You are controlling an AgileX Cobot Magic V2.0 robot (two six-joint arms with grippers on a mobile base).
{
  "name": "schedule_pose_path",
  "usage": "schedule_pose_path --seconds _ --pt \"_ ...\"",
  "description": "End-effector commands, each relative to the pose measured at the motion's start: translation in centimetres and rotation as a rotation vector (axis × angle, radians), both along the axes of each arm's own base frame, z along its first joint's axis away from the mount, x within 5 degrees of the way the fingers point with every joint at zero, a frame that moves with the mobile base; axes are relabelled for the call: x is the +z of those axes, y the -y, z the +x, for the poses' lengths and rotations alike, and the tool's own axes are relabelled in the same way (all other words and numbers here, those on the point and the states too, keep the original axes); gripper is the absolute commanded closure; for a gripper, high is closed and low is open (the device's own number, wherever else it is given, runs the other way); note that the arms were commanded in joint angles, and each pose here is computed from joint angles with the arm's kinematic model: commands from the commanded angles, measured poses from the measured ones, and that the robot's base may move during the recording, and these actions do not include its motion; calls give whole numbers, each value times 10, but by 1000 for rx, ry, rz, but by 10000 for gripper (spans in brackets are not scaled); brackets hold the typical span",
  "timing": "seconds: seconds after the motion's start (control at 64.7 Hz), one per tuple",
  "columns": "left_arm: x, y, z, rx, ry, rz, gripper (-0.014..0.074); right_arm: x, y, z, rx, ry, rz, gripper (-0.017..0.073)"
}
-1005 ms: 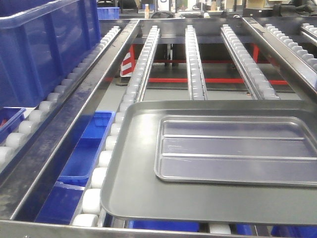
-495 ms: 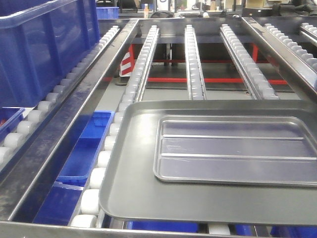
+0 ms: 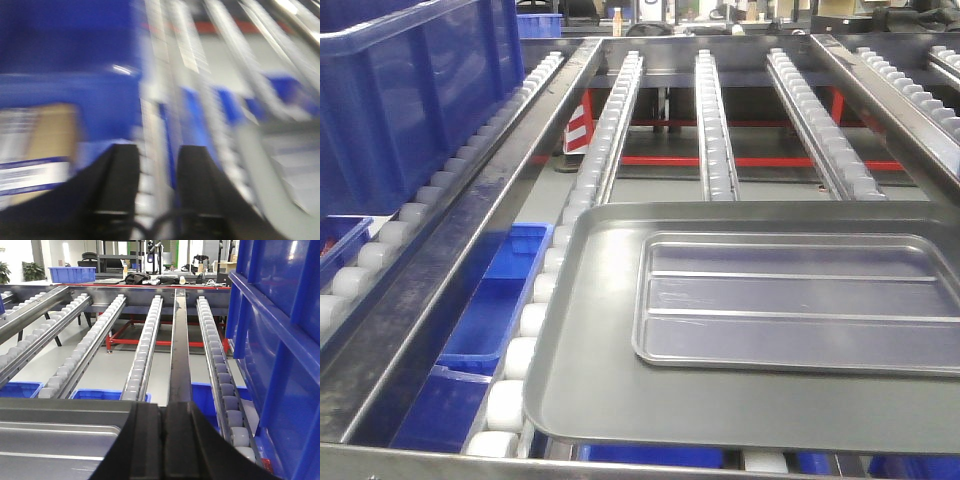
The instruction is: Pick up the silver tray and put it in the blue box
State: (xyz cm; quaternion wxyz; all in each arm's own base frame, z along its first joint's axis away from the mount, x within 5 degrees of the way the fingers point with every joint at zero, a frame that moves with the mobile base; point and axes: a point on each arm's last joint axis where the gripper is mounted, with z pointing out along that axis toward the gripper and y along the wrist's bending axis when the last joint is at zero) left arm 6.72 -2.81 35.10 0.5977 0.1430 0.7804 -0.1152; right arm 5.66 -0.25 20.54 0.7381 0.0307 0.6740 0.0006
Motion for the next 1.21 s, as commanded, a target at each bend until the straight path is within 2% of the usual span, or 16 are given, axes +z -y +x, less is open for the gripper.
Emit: schedule_pose_path --seconds 0.0,0.139,0.185,0.232,0.309,0.402,0.541,0.665,0.726,0.804,0.865,1.005,1.051,1.128,1.19 --pt "10 15 12 -129 4 -18 362 8 -1 -3 2 107 -25 508" --pt "-5 51 30 -342 -134 36 362 8 -1 -3 2 107 -25 508" --pt "-11 68 36 -410 -192 33 362 8 -1 -3 2 107 -25 508" --pt "-16 83 39 -460 -245 -2 362 8 -1 -3 2 107 -25 508" --pt "-23 105 46 -507 -298 -55 362 8 -1 -3 2 107 -25 508" --pt "-27 126 57 -527 -330 -38 362 8 -1 -3 2 107 -25 508" --pt "-20 149 82 -525 -384 -5 362 10 -1 -3 3 128 -26 508" --pt "-15 162 110 -460 -516 -29 362 13 -1 -4 4 153 -26 508" --pt "-14 169 126 -437 -563 -21 362 17 -1 -5 7 157 9 508" --pt "-16 178 142 -399 -612 -28 362 26 0 -6 6 128 21 501" --pt "-21 186 154 -370 -655 -9 362 37 0 -7 1 66 24 440" --pt "-34 209 168 -359 -740 103 362 60 0 2 6 -126 33 126" --pt "-38 214 172 -334 -757 126 362 66 0 6 17 -173 34 65" --pt "-42 222 178 -269 -764 162 362 82 -3 18 49 -273 32 46" --pt "-43 227 181 -233 -763 162 362 88 -6 31 83 -388 25 51"
